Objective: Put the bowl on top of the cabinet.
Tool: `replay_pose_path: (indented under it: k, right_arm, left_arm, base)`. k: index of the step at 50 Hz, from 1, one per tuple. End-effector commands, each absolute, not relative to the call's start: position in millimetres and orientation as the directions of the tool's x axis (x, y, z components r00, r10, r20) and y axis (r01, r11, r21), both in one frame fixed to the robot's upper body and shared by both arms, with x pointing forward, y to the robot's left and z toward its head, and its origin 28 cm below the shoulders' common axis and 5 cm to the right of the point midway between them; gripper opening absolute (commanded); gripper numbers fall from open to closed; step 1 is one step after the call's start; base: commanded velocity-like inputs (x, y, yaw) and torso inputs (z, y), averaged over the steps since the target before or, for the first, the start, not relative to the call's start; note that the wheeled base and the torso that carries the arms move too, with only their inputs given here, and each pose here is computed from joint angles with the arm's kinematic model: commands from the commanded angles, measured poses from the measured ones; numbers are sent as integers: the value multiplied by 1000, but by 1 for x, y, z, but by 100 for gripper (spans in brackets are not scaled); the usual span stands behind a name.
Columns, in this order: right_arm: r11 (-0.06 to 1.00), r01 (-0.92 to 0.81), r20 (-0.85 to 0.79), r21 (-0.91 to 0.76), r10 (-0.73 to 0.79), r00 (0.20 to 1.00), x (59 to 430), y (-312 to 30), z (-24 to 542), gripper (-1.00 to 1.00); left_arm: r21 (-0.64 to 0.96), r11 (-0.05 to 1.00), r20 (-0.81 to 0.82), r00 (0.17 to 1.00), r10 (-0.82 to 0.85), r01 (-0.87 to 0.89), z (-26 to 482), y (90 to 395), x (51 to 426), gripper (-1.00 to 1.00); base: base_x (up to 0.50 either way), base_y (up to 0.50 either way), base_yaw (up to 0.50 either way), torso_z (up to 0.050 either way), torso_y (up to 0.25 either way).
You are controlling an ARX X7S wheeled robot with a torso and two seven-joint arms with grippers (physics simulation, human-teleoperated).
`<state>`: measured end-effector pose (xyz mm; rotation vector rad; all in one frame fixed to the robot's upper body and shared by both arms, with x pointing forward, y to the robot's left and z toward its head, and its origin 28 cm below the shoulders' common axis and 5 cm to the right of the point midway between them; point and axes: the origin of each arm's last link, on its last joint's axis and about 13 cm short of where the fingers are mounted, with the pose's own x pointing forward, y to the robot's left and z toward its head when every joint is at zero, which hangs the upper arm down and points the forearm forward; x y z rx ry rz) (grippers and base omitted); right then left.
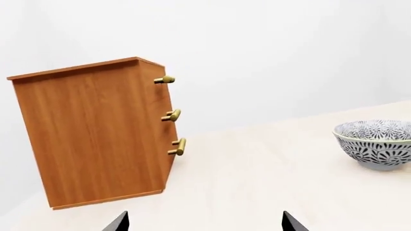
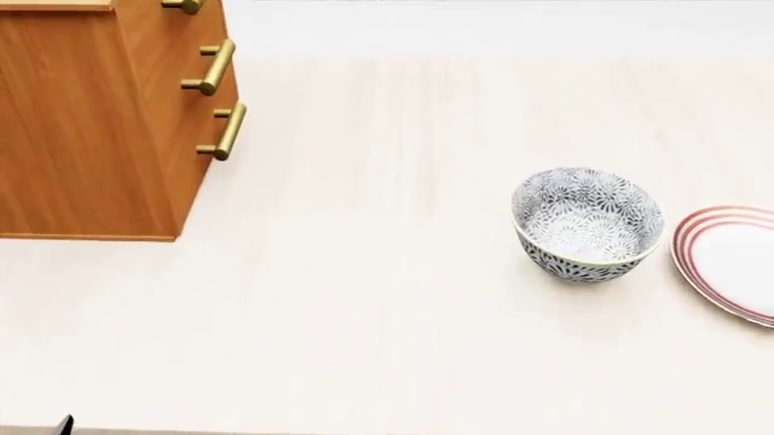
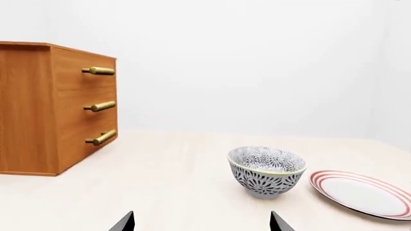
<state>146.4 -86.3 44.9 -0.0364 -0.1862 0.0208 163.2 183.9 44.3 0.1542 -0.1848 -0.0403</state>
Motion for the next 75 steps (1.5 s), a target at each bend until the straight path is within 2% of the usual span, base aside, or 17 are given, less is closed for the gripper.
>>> replay_pose_path:
  k: [1, 33, 45, 75]
  right_arm:
    - [999, -17, 190, -50, 26, 982, 147, -87, 44, 100]
    - [998, -24, 190, -60, 35, 981, 147, -86, 44, 100]
    - [998, -23, 187, -60, 34, 982, 148, -86, 44, 100]
    - [998, -26, 190, -65, 38, 981, 147, -86, 43, 100]
  left_arm:
    - [152, 987, 165, 983, -74, 49, 43, 184, 165, 100]
    - [156, 988, 182, 982, -47, 19, 45, 184, 164, 100]
    - [160, 986, 206, 976, -72, 39, 44, 183, 162, 100]
    - [165, 986, 205, 976, -68, 34, 43, 183, 163, 100]
  base:
    - [0, 0, 0, 50, 0]
    - [0, 0, 0, 50, 0]
    - [43, 0, 0, 0, 0]
    - [236, 0, 0, 0, 0]
